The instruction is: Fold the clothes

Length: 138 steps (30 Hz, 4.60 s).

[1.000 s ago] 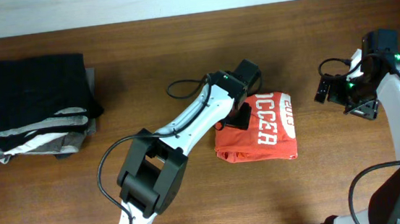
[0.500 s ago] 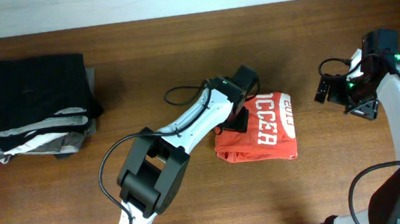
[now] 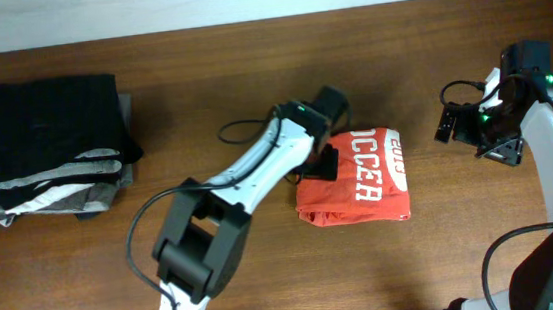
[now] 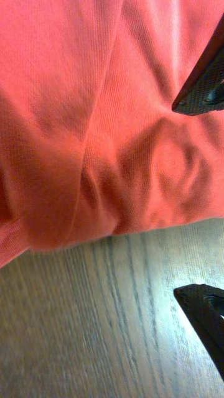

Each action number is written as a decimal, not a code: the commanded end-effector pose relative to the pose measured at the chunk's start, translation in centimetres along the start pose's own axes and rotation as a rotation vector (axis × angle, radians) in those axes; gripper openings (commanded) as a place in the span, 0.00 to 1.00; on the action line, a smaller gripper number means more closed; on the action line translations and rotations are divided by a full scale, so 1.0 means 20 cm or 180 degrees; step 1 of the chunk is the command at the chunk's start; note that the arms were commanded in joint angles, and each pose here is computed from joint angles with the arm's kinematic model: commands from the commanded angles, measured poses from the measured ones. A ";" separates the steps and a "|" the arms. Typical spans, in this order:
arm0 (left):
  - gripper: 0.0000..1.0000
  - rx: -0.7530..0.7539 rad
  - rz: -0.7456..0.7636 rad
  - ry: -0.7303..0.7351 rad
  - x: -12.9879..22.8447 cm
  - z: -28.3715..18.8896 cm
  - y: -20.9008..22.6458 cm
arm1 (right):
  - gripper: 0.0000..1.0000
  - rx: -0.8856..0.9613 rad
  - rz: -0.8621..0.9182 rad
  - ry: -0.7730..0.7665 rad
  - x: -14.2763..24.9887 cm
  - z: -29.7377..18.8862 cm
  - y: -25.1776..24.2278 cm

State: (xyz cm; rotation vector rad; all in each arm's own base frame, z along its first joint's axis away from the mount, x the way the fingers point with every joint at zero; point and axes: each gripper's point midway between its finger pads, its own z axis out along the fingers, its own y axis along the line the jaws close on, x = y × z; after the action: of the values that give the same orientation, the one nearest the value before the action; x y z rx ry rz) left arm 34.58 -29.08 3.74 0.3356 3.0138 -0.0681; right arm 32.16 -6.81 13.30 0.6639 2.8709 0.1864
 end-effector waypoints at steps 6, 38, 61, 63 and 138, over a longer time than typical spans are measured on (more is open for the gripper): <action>0.98 0.0437 -0.0920 0.0276 0.12 -0.26 -0.12 | 0.99 0.0028 0.0039 -0.0074 -0.02 -0.03 -0.01; 0.99 0.0100 -0.2730 0.0665 0.41 0.05 -0.16 | 0.99 0.0028 0.0039 -0.0074 -0.02 -0.03 -0.01; 0.56 0.0045 -0.2507 0.0610 0.48 0.21 -0.09 | 0.99 0.0028 0.0039 -0.0074 -0.02 -0.03 -0.01; 0.56 -0.0063 -0.2440 0.0515 0.47 0.22 -0.05 | 0.99 0.0028 0.0039 -0.0074 -0.02 -0.03 -0.01; 0.99 -0.0063 -0.0784 -0.0333 -0.08 -0.02 0.14 | 0.99 0.0028 0.0039 -0.0074 -0.02 -0.03 -0.01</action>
State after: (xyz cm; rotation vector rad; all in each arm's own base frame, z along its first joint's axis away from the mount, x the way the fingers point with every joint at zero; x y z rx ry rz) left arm 36.85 -26.43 4.51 -0.0353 2.9224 -0.0646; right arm 32.16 -6.81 13.29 0.6640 2.8712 0.1865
